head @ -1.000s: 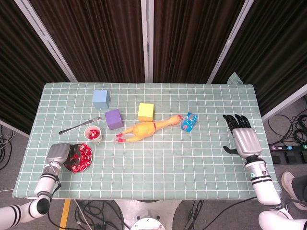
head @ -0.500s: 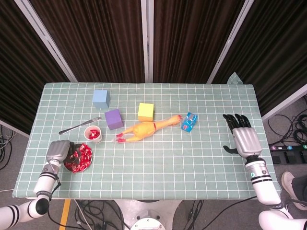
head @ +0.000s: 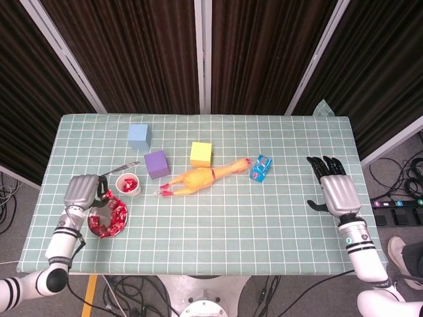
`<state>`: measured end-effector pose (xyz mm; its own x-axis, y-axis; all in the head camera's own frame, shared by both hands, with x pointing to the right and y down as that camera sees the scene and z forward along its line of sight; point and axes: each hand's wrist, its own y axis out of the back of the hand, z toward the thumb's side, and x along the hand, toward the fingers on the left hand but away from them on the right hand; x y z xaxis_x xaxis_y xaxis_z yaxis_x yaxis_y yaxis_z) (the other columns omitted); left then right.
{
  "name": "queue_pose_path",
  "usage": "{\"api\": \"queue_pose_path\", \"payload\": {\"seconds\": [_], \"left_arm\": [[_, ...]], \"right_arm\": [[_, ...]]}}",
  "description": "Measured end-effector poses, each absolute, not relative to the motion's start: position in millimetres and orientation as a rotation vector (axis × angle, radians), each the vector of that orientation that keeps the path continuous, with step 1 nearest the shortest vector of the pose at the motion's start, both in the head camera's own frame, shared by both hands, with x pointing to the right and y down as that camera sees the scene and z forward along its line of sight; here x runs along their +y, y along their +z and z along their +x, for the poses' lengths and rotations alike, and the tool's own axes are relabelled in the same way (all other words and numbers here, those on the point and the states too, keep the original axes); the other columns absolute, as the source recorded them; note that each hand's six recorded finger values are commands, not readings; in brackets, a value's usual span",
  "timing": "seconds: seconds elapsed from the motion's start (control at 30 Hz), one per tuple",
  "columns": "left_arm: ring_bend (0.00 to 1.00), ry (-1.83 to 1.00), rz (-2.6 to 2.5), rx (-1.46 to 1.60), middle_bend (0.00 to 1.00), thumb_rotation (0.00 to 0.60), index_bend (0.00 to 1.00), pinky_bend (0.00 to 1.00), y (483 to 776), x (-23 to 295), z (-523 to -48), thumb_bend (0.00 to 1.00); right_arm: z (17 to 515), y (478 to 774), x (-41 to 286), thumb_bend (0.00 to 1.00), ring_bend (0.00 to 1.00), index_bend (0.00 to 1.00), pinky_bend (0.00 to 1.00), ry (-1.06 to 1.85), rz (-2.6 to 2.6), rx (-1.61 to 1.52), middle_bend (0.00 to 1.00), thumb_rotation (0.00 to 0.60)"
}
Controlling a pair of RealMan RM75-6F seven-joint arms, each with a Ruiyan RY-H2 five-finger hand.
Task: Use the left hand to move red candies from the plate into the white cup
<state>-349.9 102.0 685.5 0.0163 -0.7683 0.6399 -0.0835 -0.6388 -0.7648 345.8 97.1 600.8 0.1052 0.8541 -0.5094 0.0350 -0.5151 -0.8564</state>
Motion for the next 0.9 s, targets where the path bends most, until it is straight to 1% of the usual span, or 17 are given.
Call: {"api": "queue_pose_path", "payload": {"seconds": [0.3, 0.5, 0.7, 0.8, 0.9], "left_arm": [[1.00, -1.547, -1.748, 0.864, 0.77, 0.600, 0.68, 1.00, 676.7, 67.6, -306.4, 0.30], [1.00, -1.550, -1.771, 0.820, 0.76, 0.600, 0.68, 1.00, 689.0, 65.2, -290.8, 0.30], [1.00, -1.570, -1.778, 0.796, 0.72, 0.600, 0.61, 1.00, 701.2, 65.3, -289.8, 0.29], [1.00, -1.563, -1.787, 0.796, 0.71, 0.600, 0.57, 1.00, 702.3, 65.5, -288.6, 0.27], [1.00, -1.552, -1.798, 0.801, 0.70, 0.600, 0.56, 1.00, 700.8, 64.6, -288.7, 0.25]], "right_arm": [[347.3, 593.4, 99.1, 0.10, 0.00, 0.03, 0.00, 1.472, -1.677, -0.896, 0.09, 0.600], [348.3, 595.3, 99.3, 0.10, 0.00, 0.03, 0.00, 1.477, -1.681, -0.897, 0.09, 0.600], [350.6, 595.1, 97.7, 0.10, 0.00, 0.03, 0.00, 1.481, -1.672, -0.903, 0.09, 0.600], [351.6, 595.6, 97.2, 0.10, 0.00, 0.03, 0.00, 1.484, -1.670, -0.905, 0.09, 0.600], [350.5, 595.9, 97.0, 0.10, 0.00, 0.03, 0.00, 1.481, -1.672, -0.904, 0.08, 0.600]]}}
